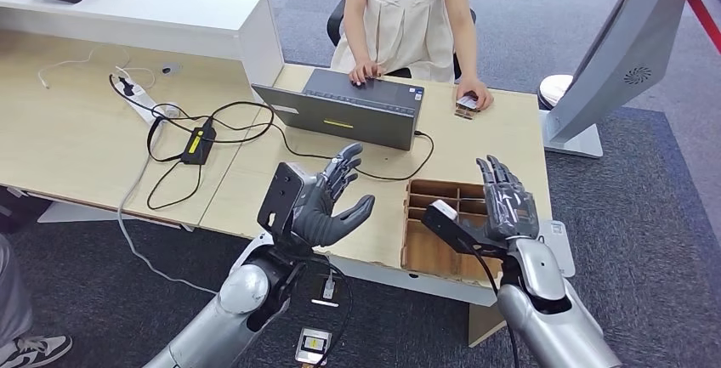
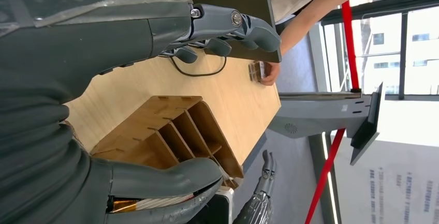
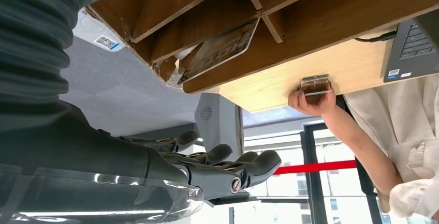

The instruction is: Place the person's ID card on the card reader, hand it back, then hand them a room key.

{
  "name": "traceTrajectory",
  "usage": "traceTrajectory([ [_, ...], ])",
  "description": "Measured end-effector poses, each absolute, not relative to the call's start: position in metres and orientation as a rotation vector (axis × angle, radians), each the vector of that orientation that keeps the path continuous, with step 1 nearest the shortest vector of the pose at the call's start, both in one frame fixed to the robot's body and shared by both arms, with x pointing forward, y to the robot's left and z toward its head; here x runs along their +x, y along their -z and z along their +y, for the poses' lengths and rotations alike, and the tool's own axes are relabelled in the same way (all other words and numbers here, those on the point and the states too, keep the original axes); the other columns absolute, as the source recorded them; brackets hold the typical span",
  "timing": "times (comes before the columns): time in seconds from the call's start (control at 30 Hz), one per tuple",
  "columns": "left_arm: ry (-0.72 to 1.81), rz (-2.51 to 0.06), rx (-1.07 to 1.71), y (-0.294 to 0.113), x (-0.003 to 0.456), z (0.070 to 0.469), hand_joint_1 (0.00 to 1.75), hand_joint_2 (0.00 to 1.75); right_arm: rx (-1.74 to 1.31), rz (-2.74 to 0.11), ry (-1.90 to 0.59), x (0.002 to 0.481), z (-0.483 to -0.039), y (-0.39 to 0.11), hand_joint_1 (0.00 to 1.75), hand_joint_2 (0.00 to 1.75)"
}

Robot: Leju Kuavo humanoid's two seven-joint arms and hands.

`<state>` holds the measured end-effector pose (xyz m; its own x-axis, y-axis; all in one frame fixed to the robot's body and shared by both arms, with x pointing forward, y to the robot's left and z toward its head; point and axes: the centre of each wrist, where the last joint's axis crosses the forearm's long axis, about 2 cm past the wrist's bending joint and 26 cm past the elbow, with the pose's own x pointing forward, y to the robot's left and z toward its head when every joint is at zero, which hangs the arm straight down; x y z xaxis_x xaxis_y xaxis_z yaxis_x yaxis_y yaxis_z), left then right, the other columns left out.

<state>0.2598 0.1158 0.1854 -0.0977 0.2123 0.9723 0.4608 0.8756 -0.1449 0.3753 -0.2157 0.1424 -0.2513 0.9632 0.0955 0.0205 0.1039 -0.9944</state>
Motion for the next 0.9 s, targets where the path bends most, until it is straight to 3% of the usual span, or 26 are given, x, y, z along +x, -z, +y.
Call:
traceTrajectory([
  [0.03,0.225,-1.681,-0.524,-0.1854,0.2598,0.1158,0.0,1.75,-1.027,-1.463,-1.298,0.3755,-0.2155,-0.1423,0.04,1.75],
  [0.1,0.224,-1.682,-0.524,-0.1854,0.2598,0.1158,0.0,1.75,-1.026,-1.461,-1.299,0.3757,-0.215,-0.1419,0.53,1.75],
  [0.17,0.224,-1.682,-0.524,-0.1854,0.2598,0.1158,0.0,1.75,-1.025,-1.456,-1.301,0.3759,-0.215,-0.1413,1.36,1.75],
  [0.23,0.224,-1.682,-0.525,-0.1854,0.2599,0.1158,0.0,1.75,-1.019,-1.445,-1.307,0.3764,-0.2152,-0.1406,1.75,1.75],
  [0.9,0.218,-1.676,-0.513,-0.1832,0.2584,0.1166,0.0,1.75,-0.966,-1.37,-1.318,0.3814,-0.2173,-0.137,1.75,1.75],
])
